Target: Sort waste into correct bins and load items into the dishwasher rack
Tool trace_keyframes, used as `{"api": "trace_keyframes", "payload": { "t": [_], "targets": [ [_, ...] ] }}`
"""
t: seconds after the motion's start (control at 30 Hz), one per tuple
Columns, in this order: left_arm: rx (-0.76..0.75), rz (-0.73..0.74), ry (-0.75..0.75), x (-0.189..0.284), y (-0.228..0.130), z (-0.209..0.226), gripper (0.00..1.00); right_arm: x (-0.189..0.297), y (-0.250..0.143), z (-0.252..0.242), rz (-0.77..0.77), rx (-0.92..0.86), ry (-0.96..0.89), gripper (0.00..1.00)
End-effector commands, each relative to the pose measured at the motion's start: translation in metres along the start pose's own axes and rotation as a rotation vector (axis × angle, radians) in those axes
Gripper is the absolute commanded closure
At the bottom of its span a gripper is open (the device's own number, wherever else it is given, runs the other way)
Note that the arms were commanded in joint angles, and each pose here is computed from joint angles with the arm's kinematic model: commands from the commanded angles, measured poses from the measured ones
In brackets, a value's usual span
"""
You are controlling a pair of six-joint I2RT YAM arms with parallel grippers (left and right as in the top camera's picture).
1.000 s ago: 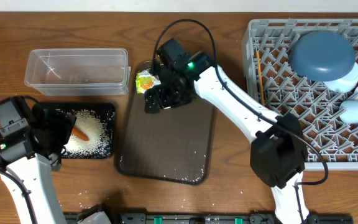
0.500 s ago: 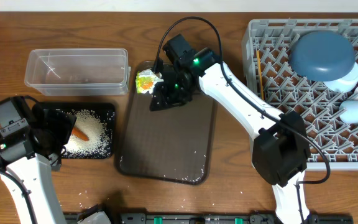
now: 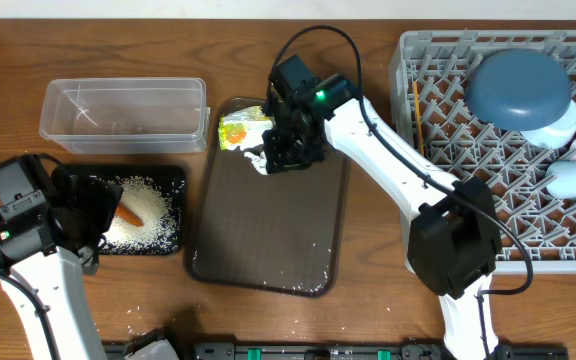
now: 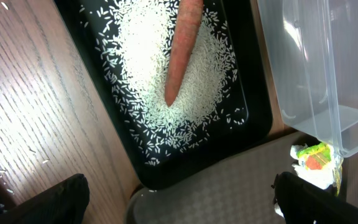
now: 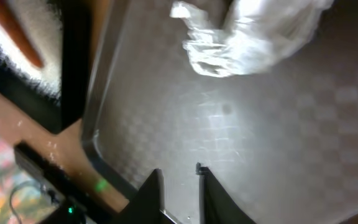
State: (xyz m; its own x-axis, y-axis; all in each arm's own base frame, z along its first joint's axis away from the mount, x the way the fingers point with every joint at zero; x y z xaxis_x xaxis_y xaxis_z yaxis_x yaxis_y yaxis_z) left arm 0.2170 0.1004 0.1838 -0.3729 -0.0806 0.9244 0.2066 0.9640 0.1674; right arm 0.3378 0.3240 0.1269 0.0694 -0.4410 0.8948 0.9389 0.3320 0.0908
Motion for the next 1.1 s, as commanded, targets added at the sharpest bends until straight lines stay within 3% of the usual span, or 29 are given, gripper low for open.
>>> {"api": "trace_keyframes", "payload": {
  "t": [0.0, 0.03, 0.07, 0.1, 0.6, 0.63, 0.7, 0.73, 0.77, 0.8, 0.83, 0.87, 1.07],
  "targets": [
    [0.011, -0.024, 0.0, 0.0047, 0.0054, -0.0018, 0.03, 0.0104, 0.0072, -0.0134, -0.049, -0.035, -0.077, 0.01],
    [0.011, -0.024, 0.0, 0.0047, 0.0055, -0.0017, 0.03, 0.0108, 0.0074, -0.0142, -0.049, -0.036, -0.078, 0.2],
    [0.011, -0.024, 0.0, 0.0047, 0.0055, -0.0017, 0.03, 0.0114, 0.0076, -0.0157, -0.049, -0.037, -0.079, 0.82],
    [0.011, -0.024, 0.0, 0.0047, 0.0055, -0.0017, 0.03, 0.0118, 0.0077, -0.0168, -0.048, -0.04, -0.079, 0.99],
    [0.011, -0.024, 0.001, 0.0047, 0.0055, -0.0016, 0.02, 0.0132, 0.0046, -0.0215, -0.032, -0.055, -0.086, 0.99],
    [0.011, -0.024, 0.001, 0.0047, 0.0055, -0.0016, 0.03, 0.0132, 0.0045, -0.0215, -0.032, -0.056, -0.086, 0.92],
    [0.011, -0.024, 0.0, 0.0047, 0.0056, -0.0017, 0.03, 0.0131, 0.0041, -0.0217, -0.03, -0.057, -0.087, 0.3],
    [0.011, -0.024, 0.0, 0.0047, 0.0055, -0.0017, 0.03, 0.0132, 0.0041, -0.0216, -0.03, -0.057, -0.087, 0.23],
    [0.011, -0.024, 0.001, 0.0047, 0.0055, -0.0016, 0.03, 0.0132, 0.0041, -0.0216, -0.03, -0.057, -0.087, 0.26],
    [0.011, -0.024, 0.0, 0.0047, 0.0055, -0.0017, 0.03, 0.0132, 0.0042, -0.0216, -0.03, -0.056, -0.087, 0.39],
    [0.011, -0.024, 0.0, 0.0047, 0.0055, -0.0017, 0.02, 0.0132, 0.0042, -0.0217, -0.031, -0.056, -0.087, 0.86],
    [0.011, -0.024, 0.0, 0.0047, 0.0056, -0.0017, 0.03, 0.0131, 0.0041, -0.0217, -0.03, -0.057, -0.087, 0.99],
    [0.011, -0.024, 0.0, 0.0047, 0.0056, -0.0017, 0.03, 0.0129, 0.004, -0.0217, -0.031, -0.055, -0.091, 0.99]
  ]
}}
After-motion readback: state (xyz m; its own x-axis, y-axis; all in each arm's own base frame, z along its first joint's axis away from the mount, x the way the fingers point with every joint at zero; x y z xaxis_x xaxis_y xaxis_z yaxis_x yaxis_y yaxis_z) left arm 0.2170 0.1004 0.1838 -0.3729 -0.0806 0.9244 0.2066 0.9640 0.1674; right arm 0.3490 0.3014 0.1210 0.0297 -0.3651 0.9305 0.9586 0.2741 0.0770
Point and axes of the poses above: each gripper's point midway between its finger pads, its own x axis back along the fingers, its own z axis along the line the jaws close on, y = z × x, the point moved 2 cm from there along x, back along the fingers, and after that the axes turned 4 degrees about x, right-handed, at the moved point
